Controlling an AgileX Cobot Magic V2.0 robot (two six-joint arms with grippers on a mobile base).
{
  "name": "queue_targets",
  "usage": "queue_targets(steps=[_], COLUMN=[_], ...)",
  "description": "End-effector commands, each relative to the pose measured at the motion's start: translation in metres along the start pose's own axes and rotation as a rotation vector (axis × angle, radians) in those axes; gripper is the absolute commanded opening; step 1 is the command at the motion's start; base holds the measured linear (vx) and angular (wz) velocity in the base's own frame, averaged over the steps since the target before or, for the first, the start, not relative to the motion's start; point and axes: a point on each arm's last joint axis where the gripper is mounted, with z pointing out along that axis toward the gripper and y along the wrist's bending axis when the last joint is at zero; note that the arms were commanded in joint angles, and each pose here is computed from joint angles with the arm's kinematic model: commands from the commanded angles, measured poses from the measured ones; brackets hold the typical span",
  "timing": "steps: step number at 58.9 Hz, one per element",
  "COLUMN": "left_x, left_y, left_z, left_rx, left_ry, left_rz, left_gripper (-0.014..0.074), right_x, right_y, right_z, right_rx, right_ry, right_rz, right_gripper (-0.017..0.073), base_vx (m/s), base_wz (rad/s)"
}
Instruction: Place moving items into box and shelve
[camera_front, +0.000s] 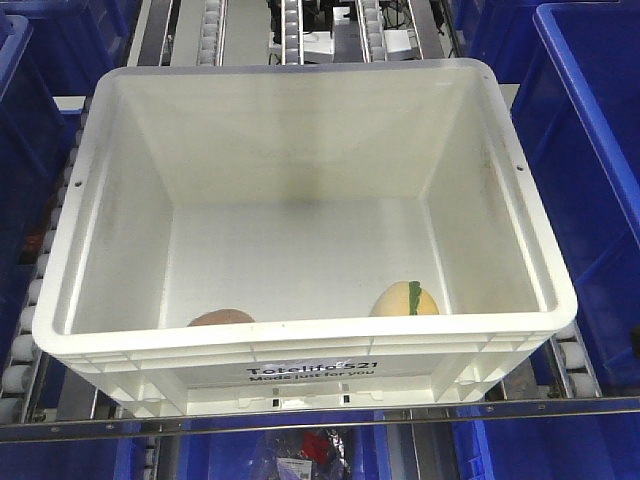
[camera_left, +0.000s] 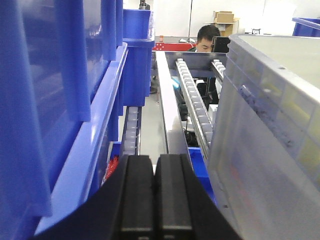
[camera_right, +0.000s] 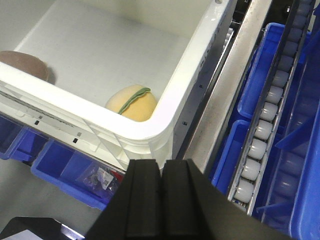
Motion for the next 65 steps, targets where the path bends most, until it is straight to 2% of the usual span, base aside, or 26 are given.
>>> queue_targets(steps=[1, 49, 51, 54, 57, 61, 65], left_x=[0.002, 0.002, 0.002, 0.002, 0.002, 0.002, 0.002], left_y=[0.0, 0.0, 0.0, 0.0, 0.0, 0.0, 0.0], left_z=[0.0, 0.0, 0.0, 0.0, 0.0, 0.0, 0.0], left_rx=[0.009, 0.009, 0.009, 0.009, 0.009, 0.009, 0.009], left_ry=[-0.063, -0.062, -0.062, -0.062, -0.062, -0.062, -0.062], left_rz=[-0.012, -0.012, -0.012, -0.012, -0.012, -0.012, -0.012], left_gripper=[-0.0016, -0.0016, -0.0016, -0.0016, -0.0016, -0.0016, -0.0016], right_x=[-0.011, -0.01, -0.009, -0.009, -0.008, -0.009, -0.009], right_y=[-0.001, -0.002, -0.004, -0.005, -0.005, -0.004, -0.003], right_z=[-0.005, -0.005, -0.007, -0.009, -0.012, -0.016, -0.022], right_rx=[0.006, 0.01, 0.026, 0.031, 0.035, 0.04, 0.051], right_ry=[-0.085, -0.082, -0.088, -0.1, -0.117, -0.156, -0.218], right_rz=[-0.014, -0.022, -0.039, -0.023, -0.031, -0.054, -0.052], right_gripper=[-0.0015, -0.0015, -0.0015, -0.0015, -0.0015, -0.0015, -0.0015], base_vx=[0.0, 0.0, 0.0, 0.0, 0.0, 0.0, 0.0], base_wz=[0.0, 0.0, 0.0, 0.0, 0.0, 0.0, 0.0])
